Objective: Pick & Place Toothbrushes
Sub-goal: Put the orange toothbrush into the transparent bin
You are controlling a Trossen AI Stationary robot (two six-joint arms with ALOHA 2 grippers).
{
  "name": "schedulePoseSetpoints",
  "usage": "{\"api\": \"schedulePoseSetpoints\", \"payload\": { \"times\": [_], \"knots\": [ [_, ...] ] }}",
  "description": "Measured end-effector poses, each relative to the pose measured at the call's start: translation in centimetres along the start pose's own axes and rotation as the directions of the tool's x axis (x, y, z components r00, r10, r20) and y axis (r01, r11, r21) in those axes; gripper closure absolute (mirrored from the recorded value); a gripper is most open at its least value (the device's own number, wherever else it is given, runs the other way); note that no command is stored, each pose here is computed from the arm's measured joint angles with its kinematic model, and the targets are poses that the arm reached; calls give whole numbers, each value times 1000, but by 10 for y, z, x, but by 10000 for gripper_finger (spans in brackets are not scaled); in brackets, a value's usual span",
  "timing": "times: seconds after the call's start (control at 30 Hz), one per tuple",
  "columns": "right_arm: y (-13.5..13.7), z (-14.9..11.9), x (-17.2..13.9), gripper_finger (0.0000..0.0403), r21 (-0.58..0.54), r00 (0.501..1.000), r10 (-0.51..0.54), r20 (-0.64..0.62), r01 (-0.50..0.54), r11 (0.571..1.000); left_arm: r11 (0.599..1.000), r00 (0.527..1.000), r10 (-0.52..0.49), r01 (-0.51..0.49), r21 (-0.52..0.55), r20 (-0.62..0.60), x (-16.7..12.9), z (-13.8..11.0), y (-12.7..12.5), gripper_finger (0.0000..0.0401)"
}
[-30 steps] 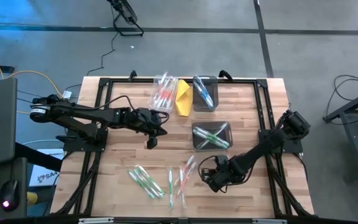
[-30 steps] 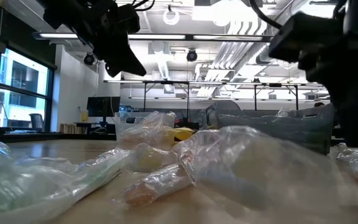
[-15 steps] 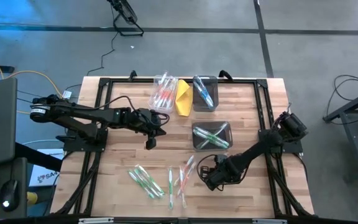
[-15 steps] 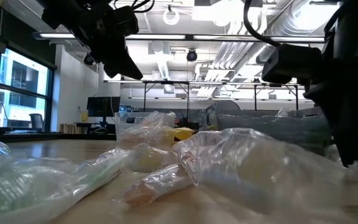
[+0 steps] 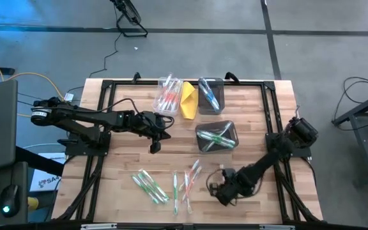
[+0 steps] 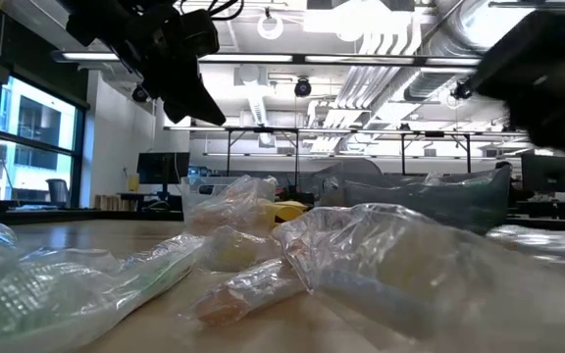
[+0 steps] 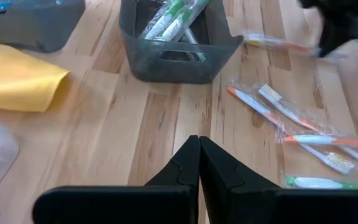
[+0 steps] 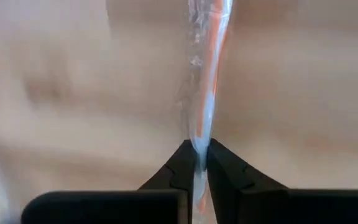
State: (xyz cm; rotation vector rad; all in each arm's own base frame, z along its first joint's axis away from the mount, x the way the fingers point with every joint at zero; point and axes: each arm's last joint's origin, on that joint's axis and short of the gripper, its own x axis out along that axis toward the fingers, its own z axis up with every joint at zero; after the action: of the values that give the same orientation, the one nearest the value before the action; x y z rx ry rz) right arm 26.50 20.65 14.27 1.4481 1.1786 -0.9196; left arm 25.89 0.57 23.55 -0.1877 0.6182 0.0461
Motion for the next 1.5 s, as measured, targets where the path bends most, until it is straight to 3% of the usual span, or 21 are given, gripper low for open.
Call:
{"api": "schedulePoseSetpoints", "payload": {
  "times": [0.33, 0.63, 0.77, 0.9, 0.97, 1.2, 1.37, 1.5],
  "knots": [
    [-8, -32, -30, 390, -111, 982, 135, -133, -150, 982, 998, 1000, -4, 5, -69, 6, 0, 1, 0, 400],
    [1, -33, -48, 391, -308, 935, 347, -70, -352, 884, 998, 1000, -7, 9, -69, 22, 0, 2, 0, 400],
    [14, -15, -61, 391, -441, 910, 415, 12, -367, 819, 999, 990, -25, 29, -28, 138, -1, 13, -2, 400],
    [32, 13, -77, 391, -571, 876, 474, 89, -345, 745, 995, 947, -49, 19, 97, 318, -5, 31, -3, 400],
    [39, 27, -88, 391, -627, 856, 502, 119, -327, 707, 994, 928, -53, 15, 105, 370, -7, 37, 2, 400],
    [57, 79, -132, 391, -774, 778, 595, 201, -246, 584, 991, 905, -120, 84, 104, 409, -13, 45, 32, 400],
    [65, 115, -151, 391, -828, 724, 631, 279, -151, 540, 985, 868, -161, 108, 137, 470, -19, 52, 43, 400],
    [74, 140, -160, 391, -860, 674, 661, 330, -75, 505, 984, 846, -147, 70, 166, 513, -24, 56, 52, 400]
  ]
}}
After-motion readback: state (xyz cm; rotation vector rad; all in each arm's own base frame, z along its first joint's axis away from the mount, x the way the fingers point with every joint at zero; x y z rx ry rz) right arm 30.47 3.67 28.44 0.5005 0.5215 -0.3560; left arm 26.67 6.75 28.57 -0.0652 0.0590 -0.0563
